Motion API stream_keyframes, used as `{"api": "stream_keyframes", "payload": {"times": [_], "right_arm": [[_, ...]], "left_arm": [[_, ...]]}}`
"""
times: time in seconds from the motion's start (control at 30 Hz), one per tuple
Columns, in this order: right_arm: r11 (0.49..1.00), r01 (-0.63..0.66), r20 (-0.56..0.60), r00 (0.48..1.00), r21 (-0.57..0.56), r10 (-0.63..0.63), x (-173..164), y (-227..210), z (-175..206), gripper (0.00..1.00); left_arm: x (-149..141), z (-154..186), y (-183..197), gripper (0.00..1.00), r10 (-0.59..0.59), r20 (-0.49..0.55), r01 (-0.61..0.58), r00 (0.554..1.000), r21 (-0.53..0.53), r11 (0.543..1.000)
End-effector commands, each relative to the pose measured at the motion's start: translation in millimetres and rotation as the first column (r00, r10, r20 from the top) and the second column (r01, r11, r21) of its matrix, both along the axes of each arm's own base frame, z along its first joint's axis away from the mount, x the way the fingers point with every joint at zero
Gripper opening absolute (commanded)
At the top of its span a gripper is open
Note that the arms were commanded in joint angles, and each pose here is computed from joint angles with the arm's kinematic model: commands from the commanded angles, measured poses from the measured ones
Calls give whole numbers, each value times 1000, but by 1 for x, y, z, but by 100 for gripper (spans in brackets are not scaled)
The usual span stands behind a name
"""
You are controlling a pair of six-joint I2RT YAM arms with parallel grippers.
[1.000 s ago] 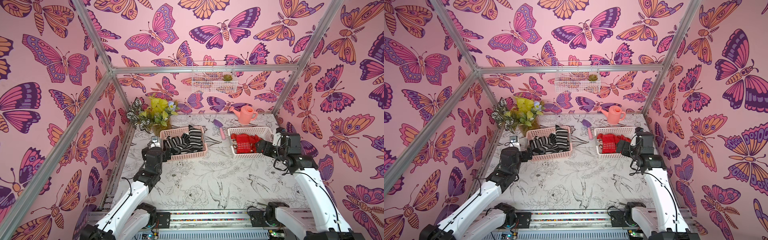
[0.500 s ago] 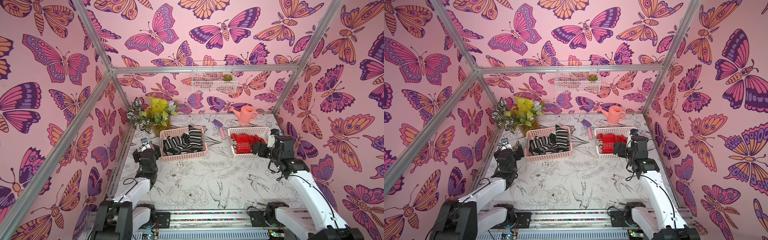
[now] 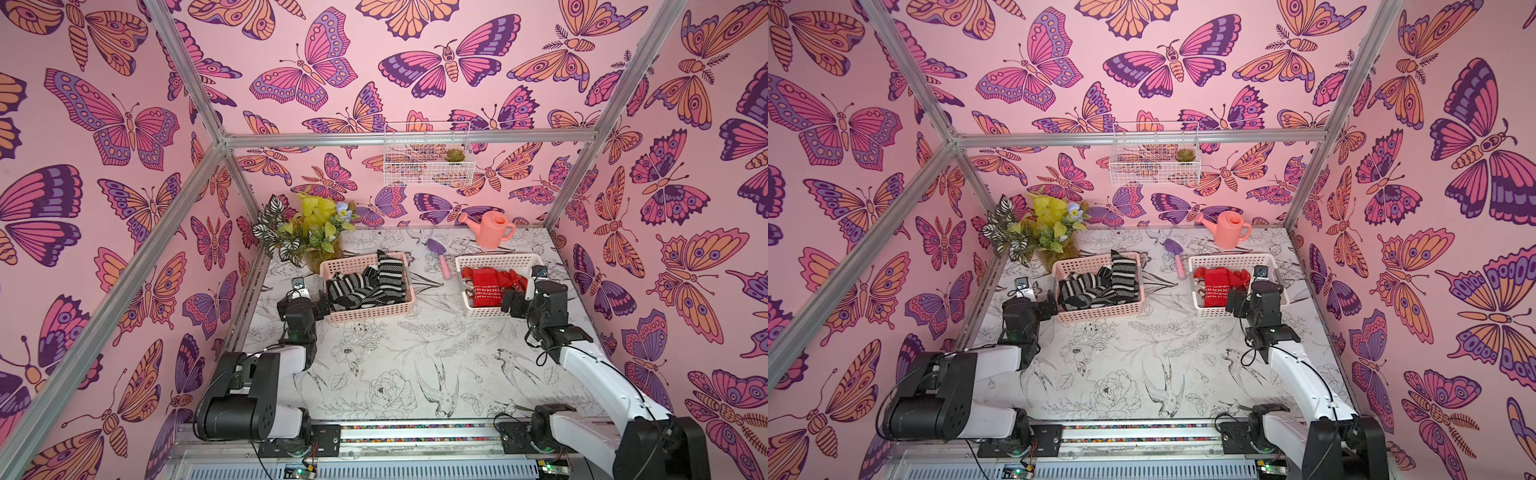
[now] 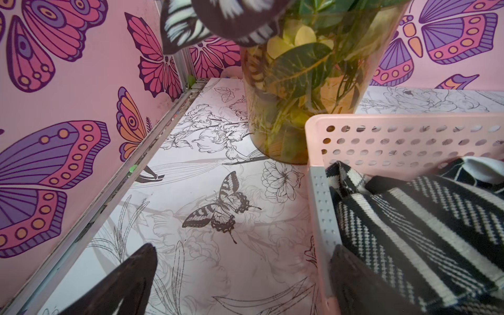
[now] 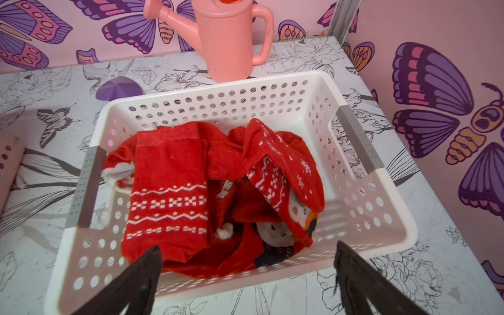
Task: Sort the socks into the basket by color
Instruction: Reset both arms
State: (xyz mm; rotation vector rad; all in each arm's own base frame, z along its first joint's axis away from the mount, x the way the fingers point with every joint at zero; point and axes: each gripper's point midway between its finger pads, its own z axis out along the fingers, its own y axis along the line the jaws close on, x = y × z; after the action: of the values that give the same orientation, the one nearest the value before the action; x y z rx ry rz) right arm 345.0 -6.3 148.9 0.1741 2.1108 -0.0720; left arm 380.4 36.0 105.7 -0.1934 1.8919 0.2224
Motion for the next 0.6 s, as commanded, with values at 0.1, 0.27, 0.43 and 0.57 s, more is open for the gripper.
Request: {"api": "stream_keyframes", "payload": {"times": [0.1, 0.27, 0.43, 0.57], "right_arm": [[996, 56, 88, 995, -71, -49, 19, -12, 4, 99], [994, 49, 122, 992, -100, -37, 29, -12, -2, 99], [992, 44, 169, 985, -119, -23, 36, -12, -3, 99], [994, 64, 184, 982, -87, -47, 38, -16, -8, 99]], "left_arm": [[6, -2, -2, 100, -32, 1, 32, 999, -18, 999], [9, -13, -5, 100, -55, 3, 55, 998, -20, 998], [9, -5, -5, 100, -60, 46, 61, 997, -15, 998], [-2, -26, -6, 100, -63, -38, 62, 997, -26, 998]]}}
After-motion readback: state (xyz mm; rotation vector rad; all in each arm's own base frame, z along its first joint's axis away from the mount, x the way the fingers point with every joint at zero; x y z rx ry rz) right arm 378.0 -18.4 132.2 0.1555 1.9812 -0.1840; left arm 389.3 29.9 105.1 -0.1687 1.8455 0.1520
